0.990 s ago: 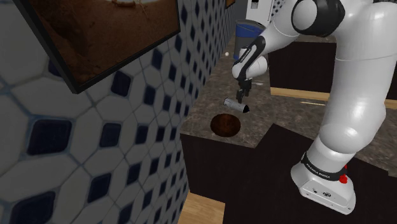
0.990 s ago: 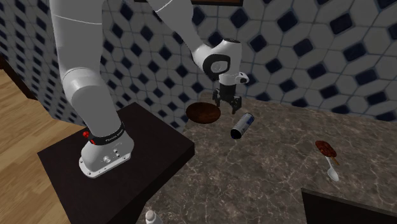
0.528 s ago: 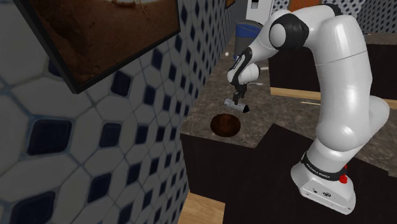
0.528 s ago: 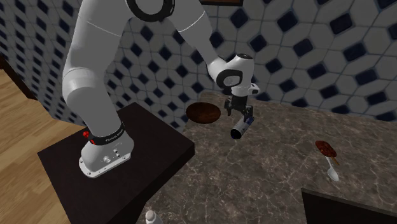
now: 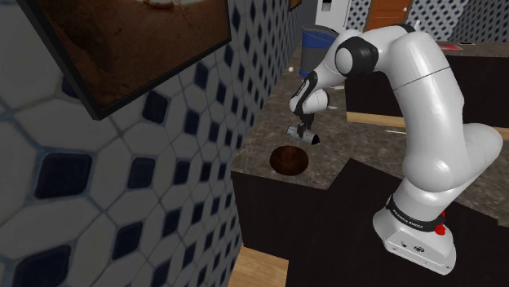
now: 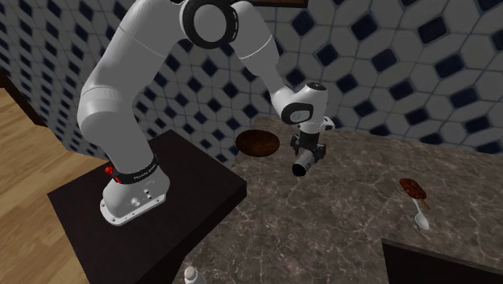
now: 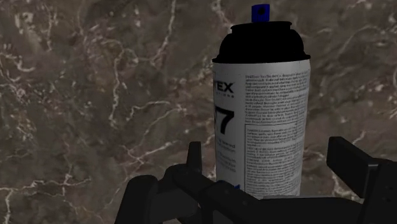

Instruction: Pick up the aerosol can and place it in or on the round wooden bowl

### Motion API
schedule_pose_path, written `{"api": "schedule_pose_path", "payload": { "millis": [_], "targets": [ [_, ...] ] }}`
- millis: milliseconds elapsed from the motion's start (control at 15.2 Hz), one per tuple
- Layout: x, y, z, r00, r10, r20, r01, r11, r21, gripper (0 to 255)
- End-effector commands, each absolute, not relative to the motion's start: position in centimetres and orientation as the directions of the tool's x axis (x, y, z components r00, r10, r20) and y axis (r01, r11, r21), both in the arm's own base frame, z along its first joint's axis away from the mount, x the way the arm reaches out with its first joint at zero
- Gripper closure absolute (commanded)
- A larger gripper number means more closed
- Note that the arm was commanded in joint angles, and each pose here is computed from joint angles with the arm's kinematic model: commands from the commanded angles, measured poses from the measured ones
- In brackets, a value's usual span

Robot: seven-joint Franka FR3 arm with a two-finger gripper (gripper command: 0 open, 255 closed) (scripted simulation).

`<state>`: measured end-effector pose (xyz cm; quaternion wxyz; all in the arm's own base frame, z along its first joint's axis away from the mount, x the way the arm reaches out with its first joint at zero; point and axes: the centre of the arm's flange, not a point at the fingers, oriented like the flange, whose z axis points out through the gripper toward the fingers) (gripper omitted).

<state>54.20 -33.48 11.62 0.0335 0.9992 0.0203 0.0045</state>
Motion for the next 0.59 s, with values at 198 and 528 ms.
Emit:
{"api": "schedule_pose_path", "payload": {
  "millis": [198,528],
  "targets": [
    [54.27,-33.57,9.76,0.999,0.041,0.008,0.04,-0.997,0.067,0],
    [54.27,-33.57,9.76,0.999,0.041,0.008,0.04,-0.997,0.067,0]
  ]
}}
